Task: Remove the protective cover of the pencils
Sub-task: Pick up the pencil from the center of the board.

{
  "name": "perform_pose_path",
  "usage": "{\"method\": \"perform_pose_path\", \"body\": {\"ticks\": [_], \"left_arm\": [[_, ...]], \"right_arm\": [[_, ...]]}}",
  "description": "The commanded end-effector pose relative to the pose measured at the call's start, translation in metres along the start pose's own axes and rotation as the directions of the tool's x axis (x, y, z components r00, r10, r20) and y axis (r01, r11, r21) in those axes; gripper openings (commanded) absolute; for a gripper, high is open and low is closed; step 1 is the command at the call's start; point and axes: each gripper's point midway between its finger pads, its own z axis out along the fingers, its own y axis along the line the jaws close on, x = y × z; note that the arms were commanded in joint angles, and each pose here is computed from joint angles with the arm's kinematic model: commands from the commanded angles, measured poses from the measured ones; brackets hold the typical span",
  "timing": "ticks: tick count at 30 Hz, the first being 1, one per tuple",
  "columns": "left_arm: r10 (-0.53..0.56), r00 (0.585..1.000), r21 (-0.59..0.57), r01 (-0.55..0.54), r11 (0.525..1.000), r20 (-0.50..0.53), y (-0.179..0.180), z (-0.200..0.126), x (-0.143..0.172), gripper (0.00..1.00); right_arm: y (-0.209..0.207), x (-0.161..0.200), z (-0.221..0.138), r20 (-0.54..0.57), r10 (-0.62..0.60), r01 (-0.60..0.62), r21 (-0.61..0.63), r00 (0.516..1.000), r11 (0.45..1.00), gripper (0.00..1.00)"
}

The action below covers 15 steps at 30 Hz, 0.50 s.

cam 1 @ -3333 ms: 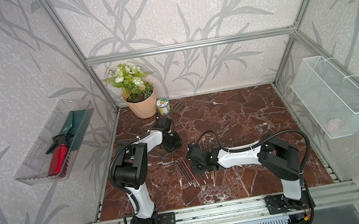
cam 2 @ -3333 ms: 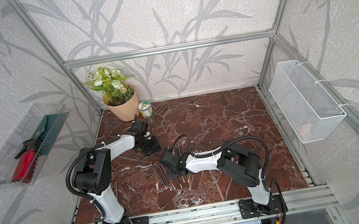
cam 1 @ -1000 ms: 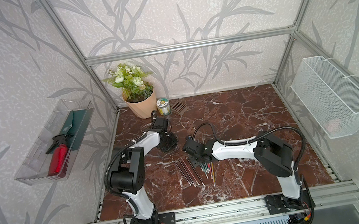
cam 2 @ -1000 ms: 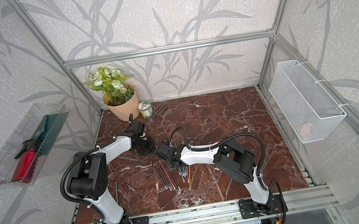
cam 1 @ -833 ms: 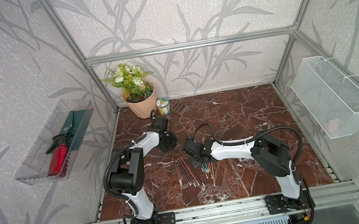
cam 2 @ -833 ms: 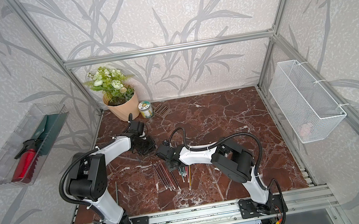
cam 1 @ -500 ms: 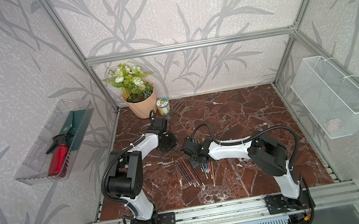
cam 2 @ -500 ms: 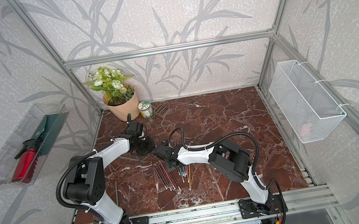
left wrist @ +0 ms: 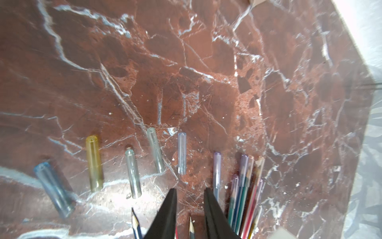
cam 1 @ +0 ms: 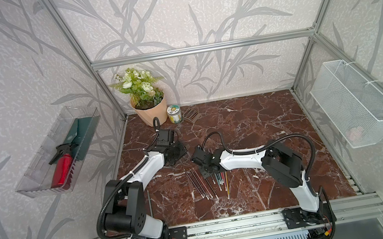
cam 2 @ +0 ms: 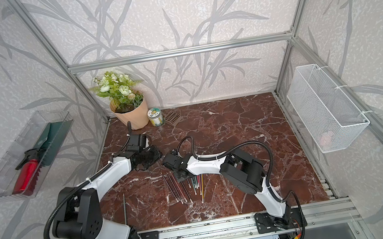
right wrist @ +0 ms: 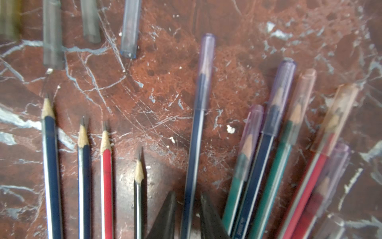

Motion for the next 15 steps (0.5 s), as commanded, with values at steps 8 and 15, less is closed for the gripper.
{"method": "perform_pose_path", "body": {"ticks": [8,15], "left_arm": [[-0.035,0.954,0.102,0.004,0.995,0.296,0.000,-0.038,-0.027,0.53],[-0.020,0.948,0.152,-0.030,0.988,0.317,-0.001,-0.050,-0.024,0.57]], "right_arm": [[-0.005,0.017,0.014,-0.071,-0.018,0.020,0.035,0.997,0.999,0.13],[-0.003,0.011,0.004,-0.047,-0.013,0.014,0.016,0.999,1.000,0.09]]}}
